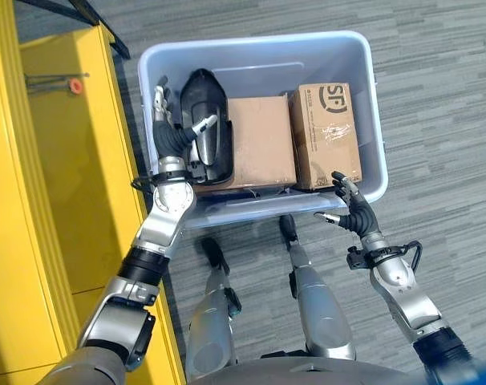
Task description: Move parts from the plastic box to the shelf.
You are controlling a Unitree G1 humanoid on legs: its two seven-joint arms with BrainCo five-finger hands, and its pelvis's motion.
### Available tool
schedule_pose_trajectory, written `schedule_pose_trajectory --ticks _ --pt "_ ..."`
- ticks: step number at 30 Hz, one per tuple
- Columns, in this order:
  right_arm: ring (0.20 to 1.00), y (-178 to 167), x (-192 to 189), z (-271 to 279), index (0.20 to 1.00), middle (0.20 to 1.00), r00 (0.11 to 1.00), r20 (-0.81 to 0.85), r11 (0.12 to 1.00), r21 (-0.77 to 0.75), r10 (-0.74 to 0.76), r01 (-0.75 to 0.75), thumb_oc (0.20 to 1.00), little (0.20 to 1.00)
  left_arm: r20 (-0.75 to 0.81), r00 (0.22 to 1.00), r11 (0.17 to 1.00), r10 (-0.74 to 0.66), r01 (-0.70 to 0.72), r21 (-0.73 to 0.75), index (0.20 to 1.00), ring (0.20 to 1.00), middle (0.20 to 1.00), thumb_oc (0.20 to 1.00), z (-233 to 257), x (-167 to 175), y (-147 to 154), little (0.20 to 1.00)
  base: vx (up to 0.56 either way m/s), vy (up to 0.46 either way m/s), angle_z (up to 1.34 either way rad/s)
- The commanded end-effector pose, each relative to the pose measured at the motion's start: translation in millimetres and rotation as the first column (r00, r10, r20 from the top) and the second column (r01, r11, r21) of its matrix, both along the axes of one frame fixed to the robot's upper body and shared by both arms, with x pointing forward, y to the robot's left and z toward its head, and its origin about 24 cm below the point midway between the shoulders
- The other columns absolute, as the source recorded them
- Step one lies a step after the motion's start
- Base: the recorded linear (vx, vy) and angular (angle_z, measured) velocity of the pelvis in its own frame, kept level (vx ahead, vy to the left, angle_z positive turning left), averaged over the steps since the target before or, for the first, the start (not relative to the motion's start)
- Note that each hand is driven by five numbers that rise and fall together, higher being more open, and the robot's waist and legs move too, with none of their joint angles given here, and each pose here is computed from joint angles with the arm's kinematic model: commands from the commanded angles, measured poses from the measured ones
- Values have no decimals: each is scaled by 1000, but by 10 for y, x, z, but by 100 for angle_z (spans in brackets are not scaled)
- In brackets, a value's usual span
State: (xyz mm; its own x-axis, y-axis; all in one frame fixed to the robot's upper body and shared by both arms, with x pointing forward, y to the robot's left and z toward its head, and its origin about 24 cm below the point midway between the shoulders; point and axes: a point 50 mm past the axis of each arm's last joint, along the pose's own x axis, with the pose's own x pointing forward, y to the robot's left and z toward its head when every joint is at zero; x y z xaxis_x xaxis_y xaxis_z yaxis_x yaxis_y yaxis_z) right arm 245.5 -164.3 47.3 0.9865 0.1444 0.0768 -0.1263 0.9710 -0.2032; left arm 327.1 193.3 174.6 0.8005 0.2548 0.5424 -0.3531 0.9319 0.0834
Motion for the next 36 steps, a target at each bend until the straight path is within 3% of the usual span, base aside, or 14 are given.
schedule_pose_trajectory --ticks 1,9,16,25,36 --pt "1000 -27 -1 263 1000 1000 990 144 999 53 -1 -6 1000 1000 119 990 995 71 -79 63 1000 1000 1000 1000 210 -3 118 1000 0 0 0" --pt "1000 -31 -54 204 1000 1000 992 127 998 60 7 -14 1000 1000 153 976 977 154 -174 121 1000 1000 1000 1000 344 52 237 1000 0 0 0" --pt "1000 -40 -71 189 1000 1000 992 124 998 54 6 -13 1000 1000 66 981 969 183 -191 154 1000 1000 1000 1000 179 122 277 1000 0 0 0" --pt "1000 -52 -98 152 1000 1000 994 111 999 42 -2 -3 1000 1000 -103 972 973 213 -201 112 1000 1000 1000 1000 -216 165 349 1000 0 3 1" --pt "1000 -32 -84 143 1000 1000 994 111 999 43 -22 17 1000 1000 -255 929 953 267 -294 -70 1000 1000 1000 1000 -663 66 461 1000 10 4 0"
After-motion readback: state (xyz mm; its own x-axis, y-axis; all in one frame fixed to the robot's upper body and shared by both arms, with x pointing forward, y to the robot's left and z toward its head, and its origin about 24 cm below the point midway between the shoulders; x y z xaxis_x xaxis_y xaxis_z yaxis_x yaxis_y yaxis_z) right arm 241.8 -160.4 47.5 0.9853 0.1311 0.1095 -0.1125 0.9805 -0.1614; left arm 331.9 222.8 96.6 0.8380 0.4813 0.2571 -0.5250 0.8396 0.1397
